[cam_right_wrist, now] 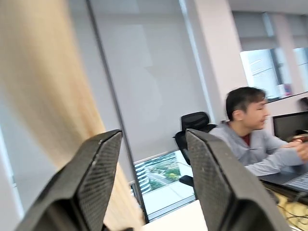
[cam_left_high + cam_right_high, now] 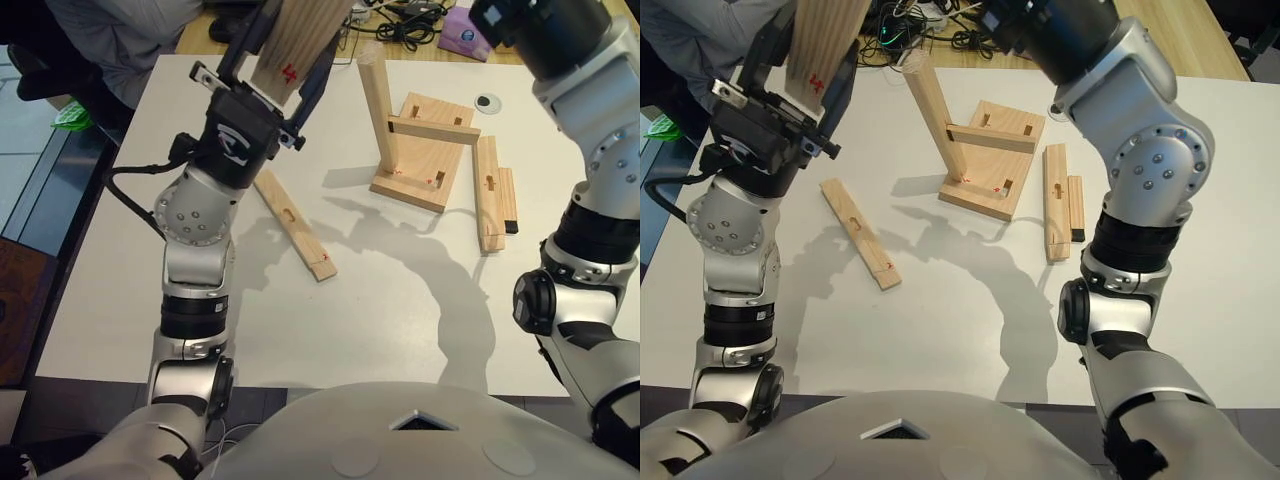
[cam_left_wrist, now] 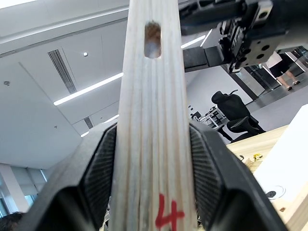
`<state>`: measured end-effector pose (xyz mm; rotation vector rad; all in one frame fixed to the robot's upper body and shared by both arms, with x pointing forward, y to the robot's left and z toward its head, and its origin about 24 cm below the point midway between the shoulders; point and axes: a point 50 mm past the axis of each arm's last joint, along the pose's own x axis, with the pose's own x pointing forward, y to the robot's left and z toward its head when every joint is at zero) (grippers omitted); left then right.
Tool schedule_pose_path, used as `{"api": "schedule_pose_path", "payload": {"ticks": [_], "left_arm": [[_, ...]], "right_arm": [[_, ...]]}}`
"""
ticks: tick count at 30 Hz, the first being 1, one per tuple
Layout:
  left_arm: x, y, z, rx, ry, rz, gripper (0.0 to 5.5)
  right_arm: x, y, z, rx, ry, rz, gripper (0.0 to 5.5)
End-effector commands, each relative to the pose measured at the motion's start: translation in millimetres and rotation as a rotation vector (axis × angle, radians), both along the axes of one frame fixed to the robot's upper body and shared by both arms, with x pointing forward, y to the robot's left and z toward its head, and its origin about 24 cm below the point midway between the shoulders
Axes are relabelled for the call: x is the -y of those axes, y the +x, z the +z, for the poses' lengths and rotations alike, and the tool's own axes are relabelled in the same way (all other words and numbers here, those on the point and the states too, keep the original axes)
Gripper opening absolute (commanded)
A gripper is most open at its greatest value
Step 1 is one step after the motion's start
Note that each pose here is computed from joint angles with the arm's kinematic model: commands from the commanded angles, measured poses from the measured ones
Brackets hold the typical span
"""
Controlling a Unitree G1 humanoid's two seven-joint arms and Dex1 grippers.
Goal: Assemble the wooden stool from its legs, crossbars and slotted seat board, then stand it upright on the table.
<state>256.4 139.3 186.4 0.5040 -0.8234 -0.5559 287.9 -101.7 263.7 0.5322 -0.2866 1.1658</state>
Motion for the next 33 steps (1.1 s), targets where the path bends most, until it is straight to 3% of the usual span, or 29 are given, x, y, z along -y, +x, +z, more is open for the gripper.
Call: {"api": "schedule_pose_path", "payload": {"ticks": [1,11,18,26,33], "left_arm": [[2.6,8.0,0.5,0.010,0.020,-0.003,2.03],[-13.4,22.5,4.5,-0.004,-0.043,0.105,2.03],[-3.8,27.2,-10.3,-0.078,-0.006,0.114,2.03],[9.1,26.1,-26.4,-0.140,0.030,0.082,2.03],[5.8,25.2,-41.0,-0.153,0.072,0.084,2.03]], "right_arm": [[-3.4,-8.3,-3.5,0.018,-0.020,0.051,2.46],[3.1,-8.2,-29.5,0.100,-0.234,-0.035,2.46],[-8.1,-8.6,-25.7,0.146,-0.191,-0.048,2.46],[-20.7,-14.0,-16.5,0.171,-0.144,-0.023,3.84],[-20.3,-16.1,-4.9,0.197,-0.124,-0.037,2.73]]}}
